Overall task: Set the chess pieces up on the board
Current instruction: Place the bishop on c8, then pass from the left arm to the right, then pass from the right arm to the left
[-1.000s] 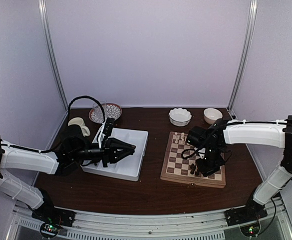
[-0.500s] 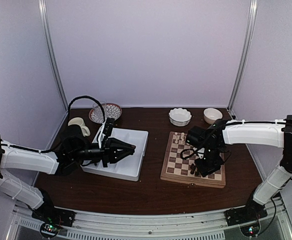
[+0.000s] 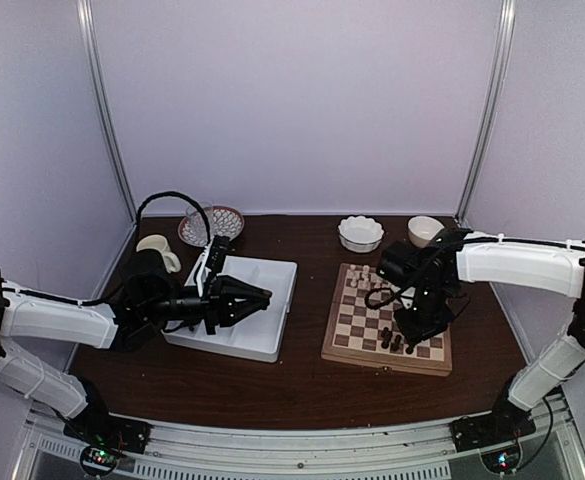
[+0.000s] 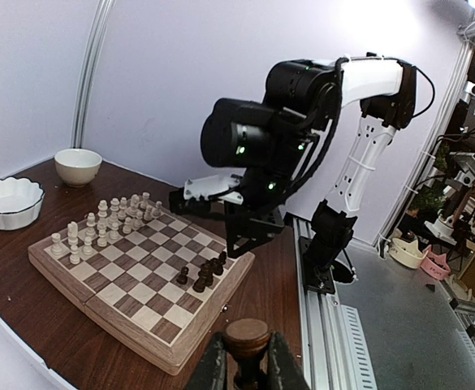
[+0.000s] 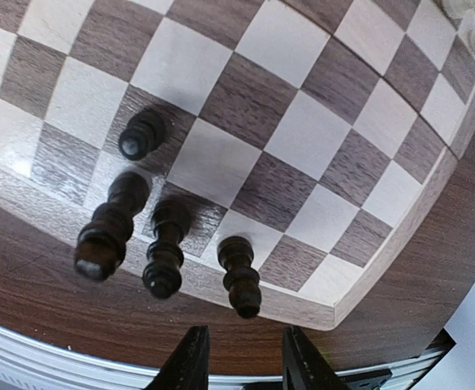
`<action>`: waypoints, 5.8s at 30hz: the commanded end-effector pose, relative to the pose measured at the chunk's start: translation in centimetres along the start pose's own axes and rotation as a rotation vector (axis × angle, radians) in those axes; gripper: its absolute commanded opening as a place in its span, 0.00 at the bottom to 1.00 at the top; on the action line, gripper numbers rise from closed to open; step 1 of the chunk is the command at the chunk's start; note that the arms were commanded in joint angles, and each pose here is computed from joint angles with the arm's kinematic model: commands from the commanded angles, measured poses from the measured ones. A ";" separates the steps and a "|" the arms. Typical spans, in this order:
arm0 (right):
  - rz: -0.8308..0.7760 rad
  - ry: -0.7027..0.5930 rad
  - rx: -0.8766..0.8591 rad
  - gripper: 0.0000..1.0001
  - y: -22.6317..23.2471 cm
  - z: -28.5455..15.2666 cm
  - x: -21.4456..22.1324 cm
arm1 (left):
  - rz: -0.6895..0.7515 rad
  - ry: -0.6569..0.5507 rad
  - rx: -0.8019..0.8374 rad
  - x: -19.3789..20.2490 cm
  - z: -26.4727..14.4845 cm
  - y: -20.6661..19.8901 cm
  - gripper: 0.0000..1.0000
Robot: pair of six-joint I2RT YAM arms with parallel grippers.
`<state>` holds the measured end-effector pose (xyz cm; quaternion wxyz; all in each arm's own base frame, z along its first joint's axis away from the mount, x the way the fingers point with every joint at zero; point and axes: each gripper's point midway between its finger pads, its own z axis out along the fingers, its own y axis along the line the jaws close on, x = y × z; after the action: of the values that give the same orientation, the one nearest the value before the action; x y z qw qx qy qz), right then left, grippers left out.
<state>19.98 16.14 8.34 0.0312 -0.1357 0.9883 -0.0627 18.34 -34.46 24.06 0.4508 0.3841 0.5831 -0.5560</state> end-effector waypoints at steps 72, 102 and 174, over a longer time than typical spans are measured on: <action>-0.889 -1.381 -0.246 0.83 19.5 -15.5 -6.7 | -0.346 0.211 0.076 2.3 5.3 0.8 0.10; -0.848 -1.456 -0.259 0.32 21.4 -16.0 -6.0 | -0.351 0.194 0.121 2.6 5.9 0.0 0.10; -0.329 -0.584 -1.526 0.18 30.1 -18.2 -5.8 | 0.838 -0.021 -0.125 3.5 -2.1 -1.9 0.34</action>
<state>16.50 47.83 20.66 0.1703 -0.2660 0.7071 0.6326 15.31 -32.22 20.28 0.6573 0.5529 0.4197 -0.2933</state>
